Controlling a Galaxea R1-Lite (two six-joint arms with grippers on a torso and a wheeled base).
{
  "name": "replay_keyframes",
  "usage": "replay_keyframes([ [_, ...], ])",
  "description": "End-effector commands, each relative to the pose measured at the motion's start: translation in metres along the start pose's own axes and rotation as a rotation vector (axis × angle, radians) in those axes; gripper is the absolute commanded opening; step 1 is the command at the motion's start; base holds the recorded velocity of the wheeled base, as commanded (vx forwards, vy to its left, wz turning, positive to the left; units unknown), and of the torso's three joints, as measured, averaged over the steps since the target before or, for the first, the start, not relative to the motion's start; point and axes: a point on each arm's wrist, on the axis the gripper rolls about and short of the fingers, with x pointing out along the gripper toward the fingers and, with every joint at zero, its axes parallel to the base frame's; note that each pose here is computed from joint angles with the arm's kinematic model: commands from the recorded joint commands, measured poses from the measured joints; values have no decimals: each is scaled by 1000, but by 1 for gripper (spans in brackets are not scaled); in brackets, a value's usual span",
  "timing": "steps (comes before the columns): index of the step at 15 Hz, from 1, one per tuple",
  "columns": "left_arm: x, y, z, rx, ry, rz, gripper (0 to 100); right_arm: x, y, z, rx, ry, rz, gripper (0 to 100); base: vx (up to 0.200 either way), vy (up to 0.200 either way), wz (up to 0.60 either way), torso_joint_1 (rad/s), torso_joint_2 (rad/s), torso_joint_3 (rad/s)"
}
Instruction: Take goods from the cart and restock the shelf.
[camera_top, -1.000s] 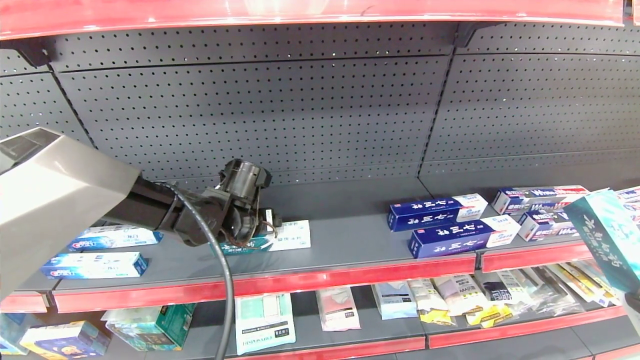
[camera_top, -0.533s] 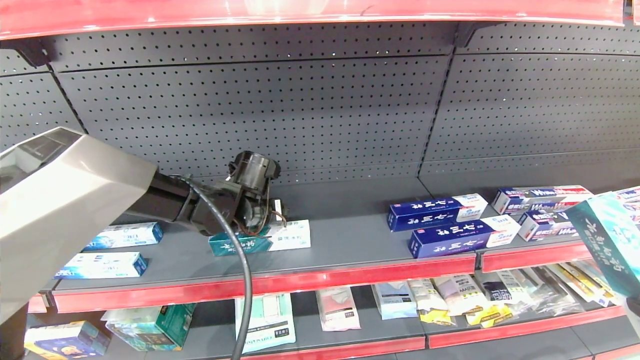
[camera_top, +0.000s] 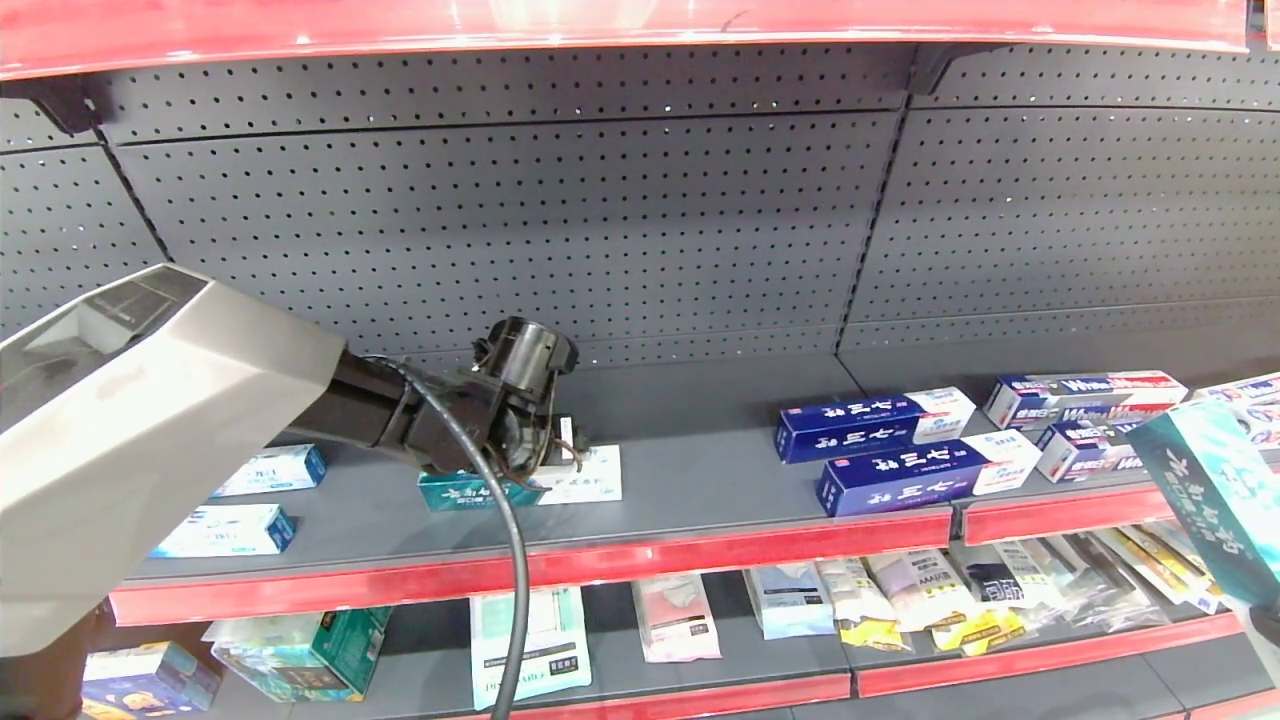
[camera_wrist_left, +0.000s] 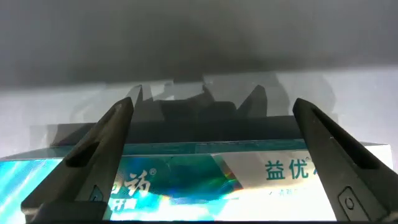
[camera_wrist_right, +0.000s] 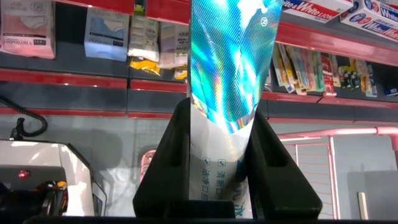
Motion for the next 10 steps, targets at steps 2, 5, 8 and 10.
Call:
replay_keyframes([
  [2,1,0,0,0,2,1,100,0,0,0,-2,1,0,0,0,0,0,0,0,0],
  [5,0,1,-2,4,13,-2,100,0,1,-3,-1,7,2,0,0,0,0,0,0,0],
  [8,1,3,-3,4,18,2,100,-2,3,-10,-2,4,1,0,0,0,0,0,0,0],
  [10,-1,3,-3,10,35,10,100,-3,4,-12,-2,3,0,0,0,0,0,0,0,0],
])
